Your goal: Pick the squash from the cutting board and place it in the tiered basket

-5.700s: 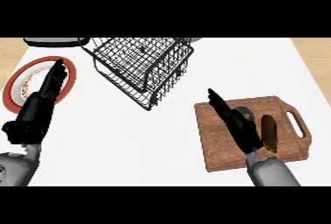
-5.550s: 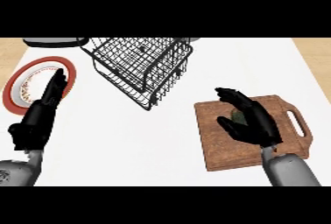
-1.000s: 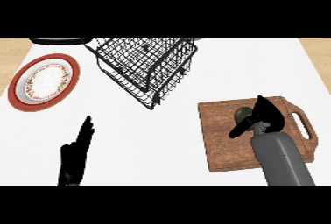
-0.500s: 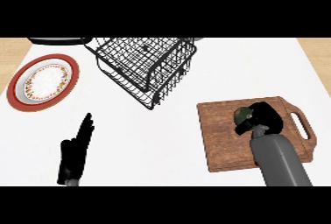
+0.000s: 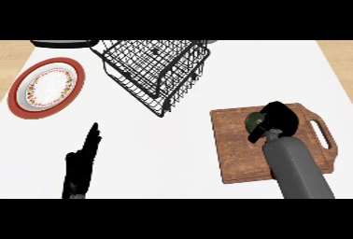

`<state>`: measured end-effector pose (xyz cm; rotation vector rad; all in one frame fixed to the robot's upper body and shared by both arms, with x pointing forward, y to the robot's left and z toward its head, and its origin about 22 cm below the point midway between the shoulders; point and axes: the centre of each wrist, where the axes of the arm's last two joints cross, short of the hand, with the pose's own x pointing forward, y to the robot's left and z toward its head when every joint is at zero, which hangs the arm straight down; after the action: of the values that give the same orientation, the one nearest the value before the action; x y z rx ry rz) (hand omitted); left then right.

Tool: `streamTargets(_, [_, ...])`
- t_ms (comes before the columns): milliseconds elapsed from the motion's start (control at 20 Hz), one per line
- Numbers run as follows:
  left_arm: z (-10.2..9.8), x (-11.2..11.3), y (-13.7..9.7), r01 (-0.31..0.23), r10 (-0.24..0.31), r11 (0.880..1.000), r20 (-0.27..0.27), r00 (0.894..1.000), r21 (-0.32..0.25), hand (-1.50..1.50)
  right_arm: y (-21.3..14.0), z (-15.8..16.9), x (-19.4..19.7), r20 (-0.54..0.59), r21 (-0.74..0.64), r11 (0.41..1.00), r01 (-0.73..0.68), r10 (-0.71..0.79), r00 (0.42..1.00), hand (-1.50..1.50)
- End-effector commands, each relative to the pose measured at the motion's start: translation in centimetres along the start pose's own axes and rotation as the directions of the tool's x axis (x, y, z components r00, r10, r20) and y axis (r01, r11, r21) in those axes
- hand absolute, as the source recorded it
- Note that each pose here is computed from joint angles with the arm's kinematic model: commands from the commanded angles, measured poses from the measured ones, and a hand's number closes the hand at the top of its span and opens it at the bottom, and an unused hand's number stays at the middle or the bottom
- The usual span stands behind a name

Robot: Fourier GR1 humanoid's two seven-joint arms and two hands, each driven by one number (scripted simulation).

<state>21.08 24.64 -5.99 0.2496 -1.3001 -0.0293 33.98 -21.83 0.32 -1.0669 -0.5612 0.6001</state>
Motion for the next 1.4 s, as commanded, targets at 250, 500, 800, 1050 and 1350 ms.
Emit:
streamTargets(250, [-0.5, 1.4, 0.4, 0.015, -0.014, 0.999, 0.019, 1.0, -0.036, 0.0, 4.6, 13.3, 7.0, 0.228, 0.002, 1.0, -0.031, 0.03, 0.973, 1.5])
streamTargets(500, [-0.1, 0.4, 0.1, -0.003, 0.003, 1.0, -0.004, 1.0, 0.005, 0.0, 1.7, 19.5, 6.7, 0.293, -0.001, 0.971, 0.238, -0.227, 0.929, 1.5])
streamTargets(800, [0.0, -0.1, 0.5, 0.007, -0.007, 1.0, -0.019, 1.0, 0.007, 0.0, -5.6, 23.2, 7.9, 0.432, -0.121, 0.845, 0.52, -0.427, 0.794, 1.5])
streamTargets(1050, [-0.1, 1.0, -0.1, -0.004, 0.004, 1.0, -0.02, 1.0, -0.002, 0.0, -9.1, 26.4, 8.1, 0.518, -0.326, 0.804, 0.497, -0.288, 0.806, 1.5])
streamTargets(1350, [0.4, 0.7, -0.5, -0.012, 0.012, 1.0, -0.027, 1.0, -0.018, 0.0, -13.2, 27.4, 9.4, 0.516, -0.378, 0.788, 0.486, -0.256, 0.818, 1.5])
